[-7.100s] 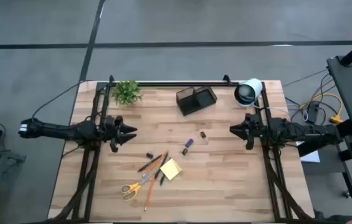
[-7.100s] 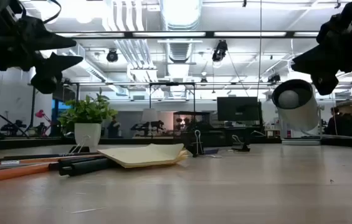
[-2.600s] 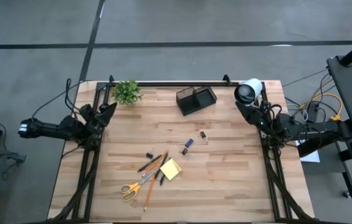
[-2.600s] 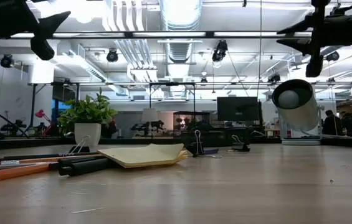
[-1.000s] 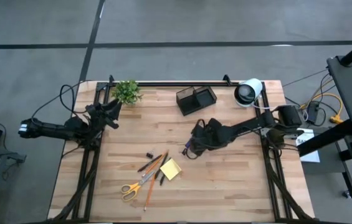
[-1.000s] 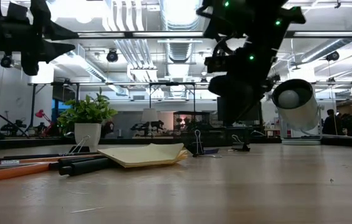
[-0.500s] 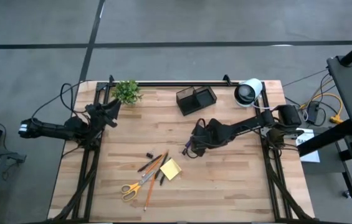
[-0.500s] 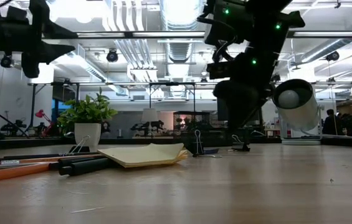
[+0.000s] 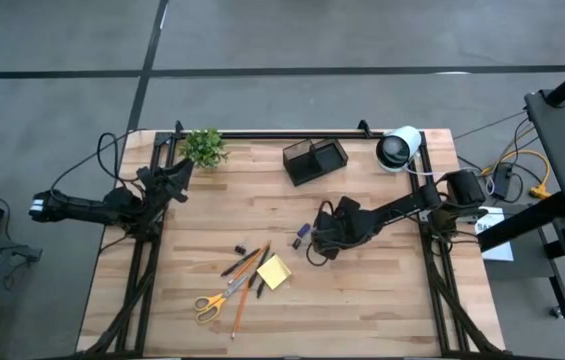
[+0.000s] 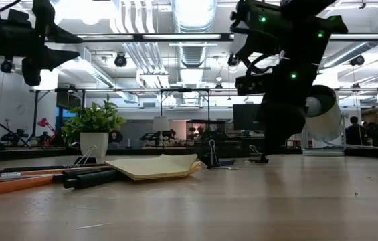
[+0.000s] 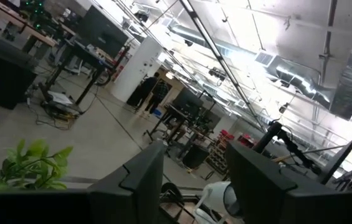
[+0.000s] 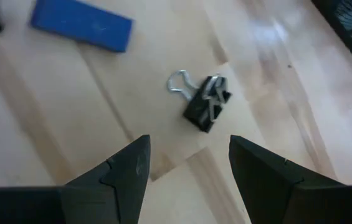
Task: Pick and place office supplies into organizer
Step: Put the top black binder clip into the black desk organizer
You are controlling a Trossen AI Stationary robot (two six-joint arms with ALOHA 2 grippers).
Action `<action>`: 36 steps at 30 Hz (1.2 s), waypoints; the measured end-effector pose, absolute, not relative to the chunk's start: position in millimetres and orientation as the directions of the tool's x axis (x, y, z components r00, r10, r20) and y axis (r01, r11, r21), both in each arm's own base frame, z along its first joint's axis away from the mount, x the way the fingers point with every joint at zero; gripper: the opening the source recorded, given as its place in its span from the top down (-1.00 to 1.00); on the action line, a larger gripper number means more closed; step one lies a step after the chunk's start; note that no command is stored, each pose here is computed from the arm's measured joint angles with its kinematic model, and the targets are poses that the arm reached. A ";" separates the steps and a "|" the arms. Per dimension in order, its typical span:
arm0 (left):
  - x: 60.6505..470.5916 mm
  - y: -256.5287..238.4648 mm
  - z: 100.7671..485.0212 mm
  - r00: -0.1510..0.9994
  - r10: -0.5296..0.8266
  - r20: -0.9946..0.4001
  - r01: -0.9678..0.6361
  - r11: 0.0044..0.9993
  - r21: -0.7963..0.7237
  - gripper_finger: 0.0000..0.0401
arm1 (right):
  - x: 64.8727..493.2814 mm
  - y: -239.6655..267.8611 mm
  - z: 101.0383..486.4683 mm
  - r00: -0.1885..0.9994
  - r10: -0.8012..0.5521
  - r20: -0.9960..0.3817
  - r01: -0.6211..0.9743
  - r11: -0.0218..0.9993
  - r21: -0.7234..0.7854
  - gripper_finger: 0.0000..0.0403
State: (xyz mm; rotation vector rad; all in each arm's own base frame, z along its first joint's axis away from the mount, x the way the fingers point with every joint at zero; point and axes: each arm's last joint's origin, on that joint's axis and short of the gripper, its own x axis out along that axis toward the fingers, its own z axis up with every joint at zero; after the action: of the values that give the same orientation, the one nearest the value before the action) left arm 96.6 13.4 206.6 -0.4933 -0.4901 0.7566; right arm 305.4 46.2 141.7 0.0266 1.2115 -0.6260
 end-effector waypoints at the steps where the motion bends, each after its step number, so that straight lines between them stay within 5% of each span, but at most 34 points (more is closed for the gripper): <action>1: 96.6 13.4 206.5 0.628 0.741 0.237 -0.521 0.627 -0.580 0.21 | 305.5 46.8 141.8 0.206 -0.425 -0.881 0.455 0.839 -0.299 -0.02; 22: 95.0 13.8 212.3 0.619 0.743 0.253 -0.504 0.624 -0.598 0.21 | 324.6 17.7 152.9 0.252 -0.244 -0.936 0.694 0.720 0.000 -0.01; 36: 92.0 14.2 217.8 0.598 0.746 0.293 -0.458 0.618 -0.639 0.21 | 330.8 -29.1 171.8 0.196 -0.255 -0.947 0.763 0.646 -0.015 0.07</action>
State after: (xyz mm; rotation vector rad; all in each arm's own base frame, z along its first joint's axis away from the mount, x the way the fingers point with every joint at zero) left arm 92.0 14.2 217.8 -0.5442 -0.5842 0.7400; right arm 330.8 -29.1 171.8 0.5263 1.1673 -0.7605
